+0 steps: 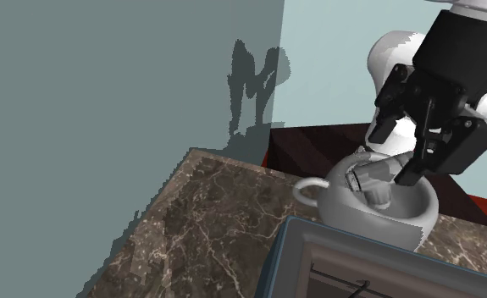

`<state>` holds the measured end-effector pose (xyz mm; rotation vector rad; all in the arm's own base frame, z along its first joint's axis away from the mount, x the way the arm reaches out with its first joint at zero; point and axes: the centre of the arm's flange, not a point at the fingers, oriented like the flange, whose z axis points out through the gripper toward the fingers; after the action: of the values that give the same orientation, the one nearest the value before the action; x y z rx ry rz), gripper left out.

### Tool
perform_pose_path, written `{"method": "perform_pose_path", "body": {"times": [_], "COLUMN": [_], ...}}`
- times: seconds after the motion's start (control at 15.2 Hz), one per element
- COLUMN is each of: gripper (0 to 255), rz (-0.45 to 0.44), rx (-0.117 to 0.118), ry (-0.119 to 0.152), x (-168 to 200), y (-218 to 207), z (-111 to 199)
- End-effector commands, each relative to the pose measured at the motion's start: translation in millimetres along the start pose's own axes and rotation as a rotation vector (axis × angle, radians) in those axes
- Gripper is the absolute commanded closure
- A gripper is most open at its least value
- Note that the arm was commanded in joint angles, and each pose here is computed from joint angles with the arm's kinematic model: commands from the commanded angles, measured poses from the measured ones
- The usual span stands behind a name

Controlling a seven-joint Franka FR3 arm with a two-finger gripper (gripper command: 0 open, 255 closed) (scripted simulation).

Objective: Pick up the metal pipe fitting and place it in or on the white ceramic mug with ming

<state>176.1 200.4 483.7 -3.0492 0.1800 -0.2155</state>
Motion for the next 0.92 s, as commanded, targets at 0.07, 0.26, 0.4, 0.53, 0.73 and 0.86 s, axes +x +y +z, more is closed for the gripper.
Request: {"method": "perform_pose_path", "body": {"times": [0.07, 0.26, 0.4, 0.53, 0.73, 0.86], "gripper": [0, 0, 0, 0, 0, 0], "rz": [0.000, 0.000, 0.000, 0.000, 0.000, 0.000], "rx": [0.000, 0.000, 0.000, 0.000, 0.000, 0.000], "ry": [0.000, 0.000, 0.000, 0.000, 0.000, 0.000], "x": [0, 0, 0, 0, 0, 0], "y": [0, 0, 0, 0, 0, 0], "z": [0, -13, -40, -50, -50, -50]}}
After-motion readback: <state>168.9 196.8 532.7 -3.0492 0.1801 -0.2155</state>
